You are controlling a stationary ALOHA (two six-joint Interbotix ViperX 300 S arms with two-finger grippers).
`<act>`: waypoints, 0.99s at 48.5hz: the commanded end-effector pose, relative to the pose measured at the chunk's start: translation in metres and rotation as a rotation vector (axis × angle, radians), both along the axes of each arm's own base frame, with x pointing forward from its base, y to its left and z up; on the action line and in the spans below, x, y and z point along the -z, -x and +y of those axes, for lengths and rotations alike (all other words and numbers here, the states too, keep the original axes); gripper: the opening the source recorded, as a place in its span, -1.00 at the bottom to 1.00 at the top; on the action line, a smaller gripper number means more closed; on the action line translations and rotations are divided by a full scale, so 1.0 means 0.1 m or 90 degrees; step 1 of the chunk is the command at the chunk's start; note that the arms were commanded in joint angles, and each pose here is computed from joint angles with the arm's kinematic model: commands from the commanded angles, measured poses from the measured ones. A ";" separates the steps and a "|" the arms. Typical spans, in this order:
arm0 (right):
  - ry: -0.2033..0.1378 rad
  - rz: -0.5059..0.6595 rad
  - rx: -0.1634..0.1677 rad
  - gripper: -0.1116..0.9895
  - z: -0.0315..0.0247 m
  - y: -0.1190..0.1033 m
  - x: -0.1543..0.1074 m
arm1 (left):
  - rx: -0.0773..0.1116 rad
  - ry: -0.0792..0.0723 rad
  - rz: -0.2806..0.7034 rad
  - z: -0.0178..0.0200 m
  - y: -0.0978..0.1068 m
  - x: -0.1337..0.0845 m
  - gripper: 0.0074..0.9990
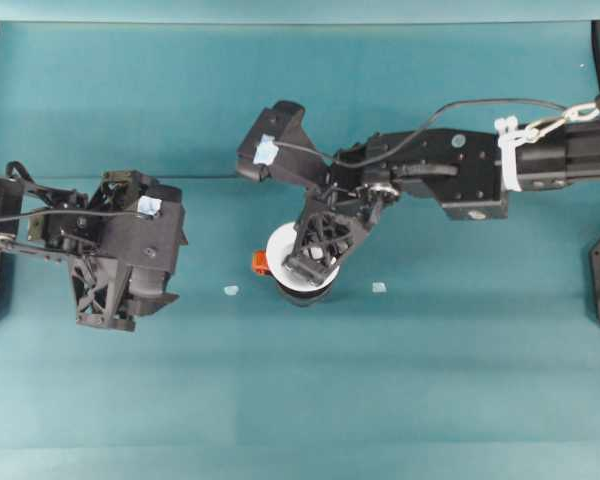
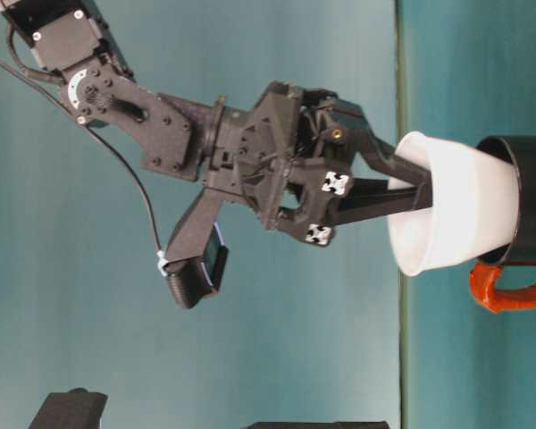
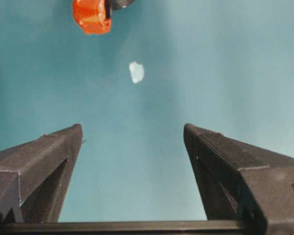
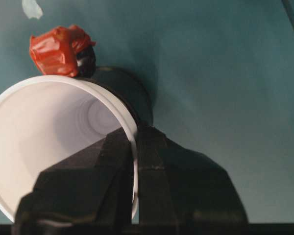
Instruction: Put the paper cup into the moved red handle cup holder.
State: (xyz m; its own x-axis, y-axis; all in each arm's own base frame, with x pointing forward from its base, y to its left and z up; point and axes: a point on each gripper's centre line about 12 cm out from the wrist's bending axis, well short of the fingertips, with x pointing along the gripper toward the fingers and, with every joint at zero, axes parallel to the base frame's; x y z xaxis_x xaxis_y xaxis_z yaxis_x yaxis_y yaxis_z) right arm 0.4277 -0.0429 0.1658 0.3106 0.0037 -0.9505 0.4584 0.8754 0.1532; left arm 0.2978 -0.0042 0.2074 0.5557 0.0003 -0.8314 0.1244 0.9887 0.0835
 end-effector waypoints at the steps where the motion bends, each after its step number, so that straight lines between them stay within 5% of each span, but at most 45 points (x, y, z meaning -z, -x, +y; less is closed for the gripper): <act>1: -0.003 -0.009 0.005 -0.99 0.020 -0.02 -0.03 | 0.002 -0.001 -0.015 -0.008 -0.02 -0.06 0.81; 21: -0.010 -0.013 -0.008 -0.99 0.123 -0.04 -0.04 | 0.002 -0.001 -0.014 -0.008 -0.01 -0.05 0.81; 37: -0.020 -0.012 -0.004 -0.96 0.138 -0.04 -0.05 | 0.004 -0.001 -0.010 -0.016 0.00 -0.04 0.80; 48: -0.021 -0.018 -0.005 -0.58 0.152 -0.07 -0.08 | 0.004 -0.001 -0.011 -0.017 0.00 -0.04 0.80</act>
